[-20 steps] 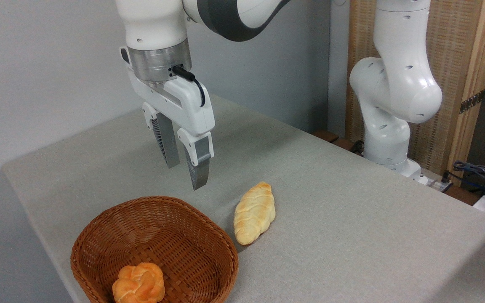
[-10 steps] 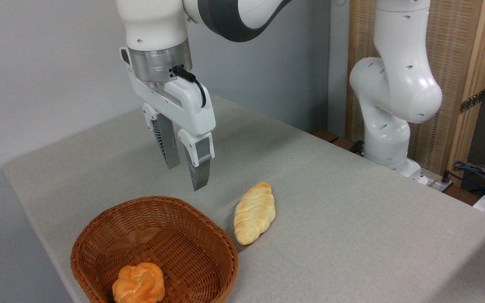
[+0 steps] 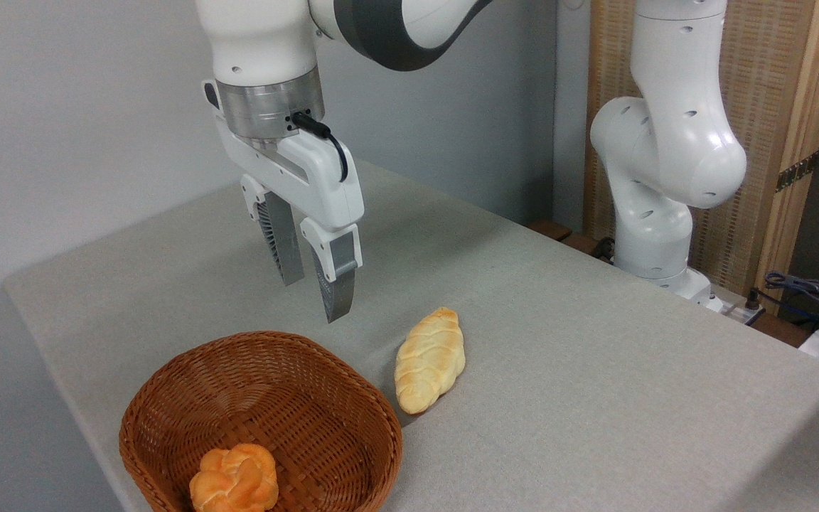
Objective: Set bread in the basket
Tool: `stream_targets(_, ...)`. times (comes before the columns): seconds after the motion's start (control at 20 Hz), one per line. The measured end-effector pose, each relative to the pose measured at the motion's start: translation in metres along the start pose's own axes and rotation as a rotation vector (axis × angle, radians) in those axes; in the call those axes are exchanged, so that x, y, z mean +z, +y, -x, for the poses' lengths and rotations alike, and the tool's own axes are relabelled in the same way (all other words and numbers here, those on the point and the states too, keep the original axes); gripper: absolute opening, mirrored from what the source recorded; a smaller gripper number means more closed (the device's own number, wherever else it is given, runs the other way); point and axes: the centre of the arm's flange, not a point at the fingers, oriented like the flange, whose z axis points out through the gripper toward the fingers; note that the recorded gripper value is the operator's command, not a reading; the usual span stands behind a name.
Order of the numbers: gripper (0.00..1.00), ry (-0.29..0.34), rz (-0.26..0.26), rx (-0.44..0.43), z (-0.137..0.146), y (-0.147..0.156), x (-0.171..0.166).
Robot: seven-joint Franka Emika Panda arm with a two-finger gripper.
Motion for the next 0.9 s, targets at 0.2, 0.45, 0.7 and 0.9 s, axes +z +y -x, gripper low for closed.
stream_targets(0.2, 1.0, -0.013, 0.013, 0.0, 0.004, 0.002, 0.006)
stream_targets(0.45, 1.0, -0.06, 0.065, -0.013, 0.026, 0.01, 0.031)
stream_targets(0.7, 1.0, -0.11, 0.123, -0.099, 0.069, -0.013, 0.064)
stream_targets(0.9, 1.0, -0.142, 0.162, -0.145, 0.093, -0.022, 0.087)
